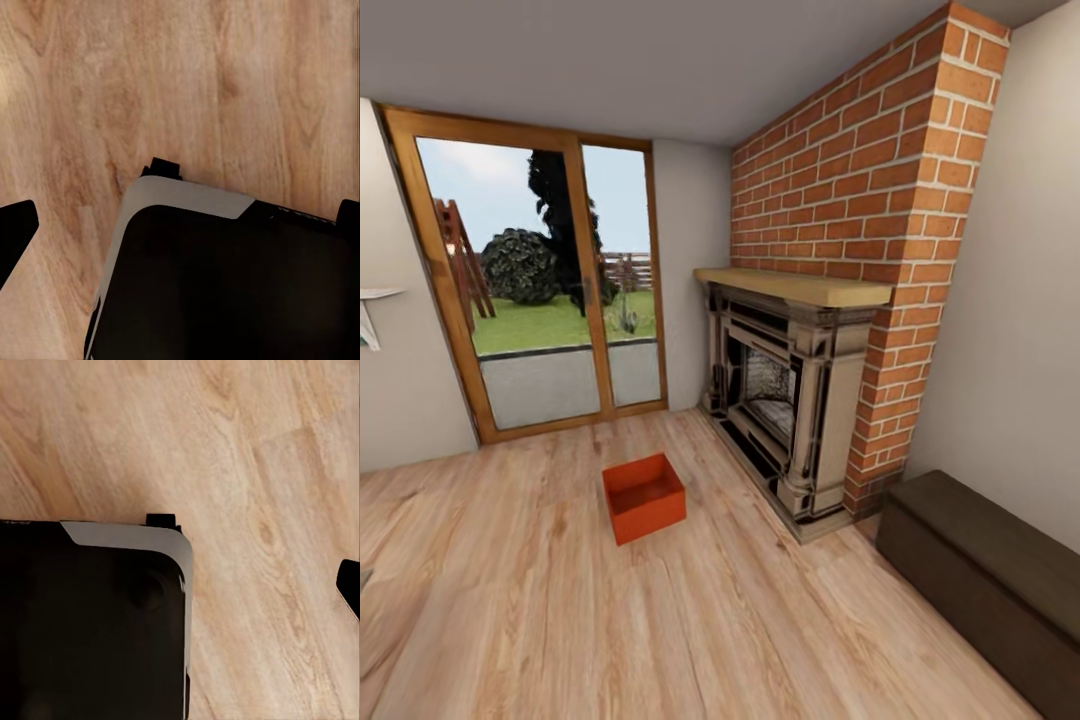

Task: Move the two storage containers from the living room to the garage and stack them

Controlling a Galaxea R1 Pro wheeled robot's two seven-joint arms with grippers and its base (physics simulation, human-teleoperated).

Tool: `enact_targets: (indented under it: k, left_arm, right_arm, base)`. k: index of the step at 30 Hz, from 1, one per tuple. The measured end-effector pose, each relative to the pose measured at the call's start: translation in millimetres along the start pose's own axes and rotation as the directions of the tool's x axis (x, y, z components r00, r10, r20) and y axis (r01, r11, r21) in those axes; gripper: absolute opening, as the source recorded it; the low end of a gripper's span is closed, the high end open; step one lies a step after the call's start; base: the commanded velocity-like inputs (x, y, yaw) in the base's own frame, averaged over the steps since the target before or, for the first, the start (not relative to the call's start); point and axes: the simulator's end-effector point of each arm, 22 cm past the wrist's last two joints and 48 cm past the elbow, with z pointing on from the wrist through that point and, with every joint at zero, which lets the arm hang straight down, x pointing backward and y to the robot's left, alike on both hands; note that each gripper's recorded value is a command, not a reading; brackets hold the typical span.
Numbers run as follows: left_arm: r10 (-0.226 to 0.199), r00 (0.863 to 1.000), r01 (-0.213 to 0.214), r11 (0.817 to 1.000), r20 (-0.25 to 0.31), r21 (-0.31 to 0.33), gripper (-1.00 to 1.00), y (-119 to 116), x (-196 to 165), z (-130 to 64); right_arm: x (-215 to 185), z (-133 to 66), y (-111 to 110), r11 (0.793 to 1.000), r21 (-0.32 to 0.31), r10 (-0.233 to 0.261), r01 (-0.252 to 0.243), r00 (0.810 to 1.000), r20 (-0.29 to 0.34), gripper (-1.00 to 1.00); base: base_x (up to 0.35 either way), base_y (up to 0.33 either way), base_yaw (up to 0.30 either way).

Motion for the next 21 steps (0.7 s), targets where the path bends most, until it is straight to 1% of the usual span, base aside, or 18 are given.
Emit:
enact_targets:
  k: [5, 8, 21]
  left_arm:
    - [0.000, 1.000, 0.000, 1.000, 0.000, 0.000, 1.00, 0.0, 0.0, 0.0]
    - [0.000, 1.000, 0.000, 1.000, 0.000, 0.000, 1.00, 0.0, 0.0, 0.0]
    - [0.000, 1.000, 0.000, 1.000, 0.000, 0.000, 1.00, 0.1, 0.0, 0.0]
  right_arm:
    - [0.0, 0.0, 0.3, 1.000, 0.000, 0.001, -0.001, 1.000, 0.000, 1.00]
    - [0.0, 0.0, -1.1, 1.000, 0.002, 0.004, -0.004, 1.000, 0.000, 1.00]
    - [0.1, 0.0, -4.9, 1.000, 0.008, 0.006, -0.006, 1.000, 0.000, 1.00]
  base:
    - [0.320, -0.094, 0.001]
    - [0.316, -0.101, 0.101]
    - [0.312, -0.109, 0.254]
